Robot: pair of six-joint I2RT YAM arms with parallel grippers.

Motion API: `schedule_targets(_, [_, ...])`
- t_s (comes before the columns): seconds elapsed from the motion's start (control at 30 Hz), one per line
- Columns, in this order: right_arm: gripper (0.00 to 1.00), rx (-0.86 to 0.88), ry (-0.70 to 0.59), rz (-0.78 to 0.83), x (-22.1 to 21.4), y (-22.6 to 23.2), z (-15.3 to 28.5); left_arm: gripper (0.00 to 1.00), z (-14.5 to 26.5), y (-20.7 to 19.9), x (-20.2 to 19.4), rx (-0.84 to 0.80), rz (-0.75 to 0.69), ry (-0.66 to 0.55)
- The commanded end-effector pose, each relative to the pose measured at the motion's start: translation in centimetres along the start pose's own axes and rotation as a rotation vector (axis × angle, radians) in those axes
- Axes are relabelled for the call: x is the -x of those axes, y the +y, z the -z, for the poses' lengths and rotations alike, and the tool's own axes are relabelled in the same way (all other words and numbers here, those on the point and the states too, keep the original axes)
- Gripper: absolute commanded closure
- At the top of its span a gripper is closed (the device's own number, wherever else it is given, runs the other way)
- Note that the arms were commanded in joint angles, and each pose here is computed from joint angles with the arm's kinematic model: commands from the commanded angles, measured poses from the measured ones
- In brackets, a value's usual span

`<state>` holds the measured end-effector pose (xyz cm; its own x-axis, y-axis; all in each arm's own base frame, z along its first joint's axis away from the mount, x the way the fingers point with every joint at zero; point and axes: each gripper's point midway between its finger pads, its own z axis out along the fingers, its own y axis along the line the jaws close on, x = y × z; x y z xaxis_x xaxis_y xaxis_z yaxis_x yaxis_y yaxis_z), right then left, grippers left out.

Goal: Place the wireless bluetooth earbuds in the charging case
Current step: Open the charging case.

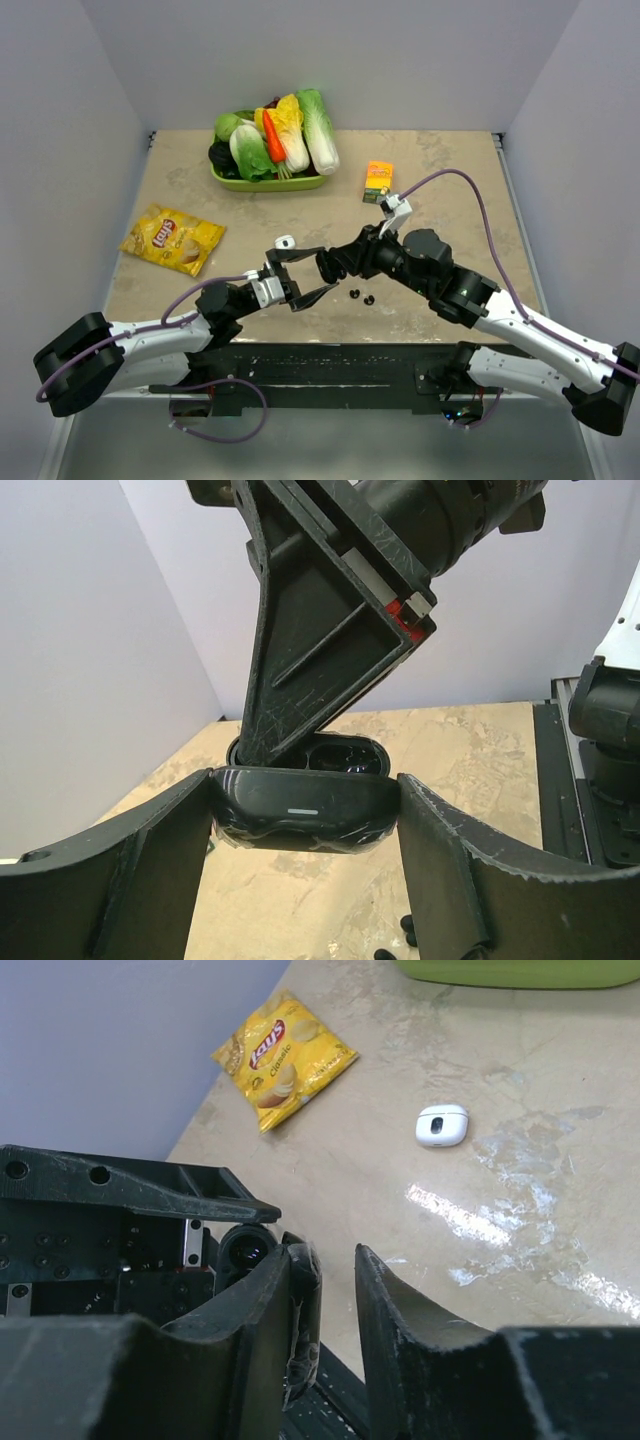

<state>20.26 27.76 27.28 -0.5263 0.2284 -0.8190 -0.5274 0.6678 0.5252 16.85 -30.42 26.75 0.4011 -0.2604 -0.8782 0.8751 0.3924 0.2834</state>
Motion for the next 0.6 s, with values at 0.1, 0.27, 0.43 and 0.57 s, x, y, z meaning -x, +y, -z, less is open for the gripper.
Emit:
schedule_targets(0.1, [0.94,0.035,-0.018,0.014,0.9,0.8,0.5,1.00,-0.3,2.0,10.7,0.071,-0.161,-0.390])
schedule_targets(0.27, [1.00,0.039,-0.022,0.054,1.7,1.1,1.1,1.00,-0.5,2.4,10.0,0.096,-0.136,-0.371])
schedule_targets(0.43, [1.00,0.000,-0.052,0.151,4.0,1.1,2.0,0.64,-0.5,3.4,8.9,0.158,-0.072,-0.339])
schedule_targets(0.57, [1.00,-0.041,-0.039,0.222,4.9,0.7,2.7,0.11,-0.3,4.7,7.1,0.241,-0.002,-0.280])
